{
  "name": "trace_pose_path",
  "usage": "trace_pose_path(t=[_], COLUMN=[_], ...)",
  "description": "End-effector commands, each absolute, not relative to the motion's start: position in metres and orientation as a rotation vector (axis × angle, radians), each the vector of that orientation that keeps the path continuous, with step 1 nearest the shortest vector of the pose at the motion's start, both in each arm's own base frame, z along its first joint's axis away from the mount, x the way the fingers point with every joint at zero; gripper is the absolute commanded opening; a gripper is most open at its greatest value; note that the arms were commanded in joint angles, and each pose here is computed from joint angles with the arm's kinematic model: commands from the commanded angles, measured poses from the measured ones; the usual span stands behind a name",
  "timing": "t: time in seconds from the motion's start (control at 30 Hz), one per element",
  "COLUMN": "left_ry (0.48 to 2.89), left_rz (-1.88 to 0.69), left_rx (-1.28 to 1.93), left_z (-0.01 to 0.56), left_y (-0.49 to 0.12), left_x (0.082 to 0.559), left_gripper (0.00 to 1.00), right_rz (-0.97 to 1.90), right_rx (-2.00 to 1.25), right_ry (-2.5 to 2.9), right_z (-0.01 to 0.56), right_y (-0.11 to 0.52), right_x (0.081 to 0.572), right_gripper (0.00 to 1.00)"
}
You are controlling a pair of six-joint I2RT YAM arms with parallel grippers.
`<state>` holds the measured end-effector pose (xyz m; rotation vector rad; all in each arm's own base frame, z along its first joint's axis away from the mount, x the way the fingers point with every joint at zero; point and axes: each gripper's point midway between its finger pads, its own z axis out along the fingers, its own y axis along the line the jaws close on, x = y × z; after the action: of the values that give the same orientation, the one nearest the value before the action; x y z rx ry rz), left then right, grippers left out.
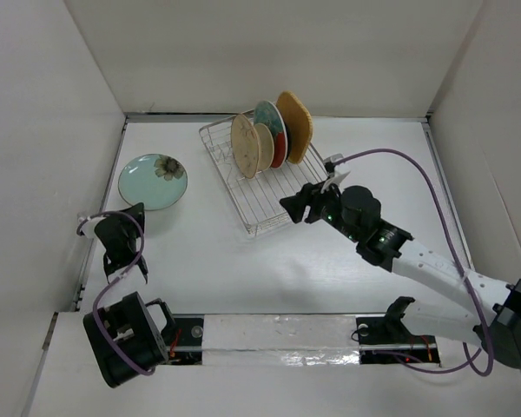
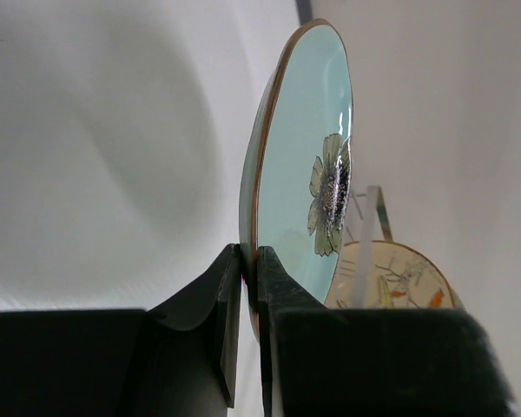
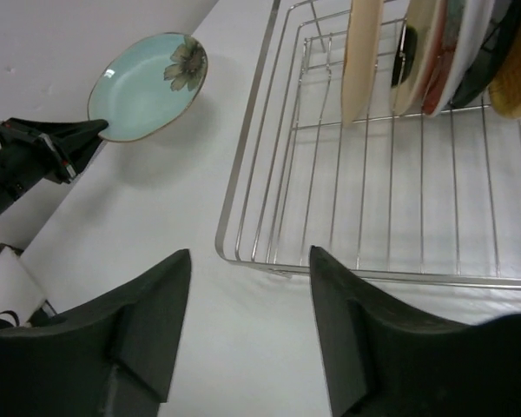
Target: Load the plates into the dish rack
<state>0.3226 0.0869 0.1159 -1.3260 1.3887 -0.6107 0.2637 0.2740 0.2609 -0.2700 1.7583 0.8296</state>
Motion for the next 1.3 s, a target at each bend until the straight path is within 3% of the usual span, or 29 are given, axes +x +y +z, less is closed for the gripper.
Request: trace_pose_path(t=[0.0,0.23,0.4,0.6,0.83,0.97,1.0,1.07,1.1,1.13,1.2,1.27], left_ry=[1.224,1.267,1.292,1.308,1.334,1.346,1.349,1.369,1.386,1.398,1.429,1.454], left_rz=[-0.800,-0.919,-1.014,-1.122,-1.231,-1.290,-1.284,-1.279,-1.269,-1.260,-1.236,-1.188], left_rx=[-1.053,-0.866,-0.744,-0.620,-0.483,-0.423,-0.402,-0.395,-0.386,-0.390,-0.419,-0.403], left_z=[0.210,0.250,0.270,0.285,0.299,0.302,0.302,0.300,0.298,0.295,0.287,0.283], left_y=[0.071,0.035,0.006,-0.024,-0.056,-0.069,-0.070,-0.072,-0.073,-0.072,-0.071,-0.069], left_x=[0.335,0.319,0.309,0.296,0.285,0.278,0.277,0.278,0.279,0.281,0.285,0.288], left_gripper=[0.00,0.00,0.00,0.00,0.00,0.00,0.00,0.00,0.00,0.00,0.00,0.00], right_rz=[0.950,1.011,1.000,1.019,1.122,1.207,1.220,1.244,1.248,1.249,1.249,1.248], right_rx=[-0.272,-0.303,-0.304,-0.388,-0.451,-0.474,-0.470,-0.458,-0.437,-0.420,-0.390,-0.371], right_ry=[1.660,1.677,1.699,1.796,1.798,1.751,1.759,1.710,1.705,1.697,1.679,1.671], right_z=[0.303,0.316,0.321,0.286,0.274,0.283,0.278,0.291,0.290,0.292,0.299,0.303], right_y=[0.300,0.348,0.380,0.423,0.452,0.453,0.452,0.447,0.444,0.442,0.434,0.431], right_x=[0.268,0.295,0.326,0.353,0.366,0.362,0.359,0.358,0.358,0.357,0.359,0.359], right_gripper=[0.66,0.85,0.94,0.98,0.95,0.81,0.65,0.47,0.27,0.16,0.00,0.00])
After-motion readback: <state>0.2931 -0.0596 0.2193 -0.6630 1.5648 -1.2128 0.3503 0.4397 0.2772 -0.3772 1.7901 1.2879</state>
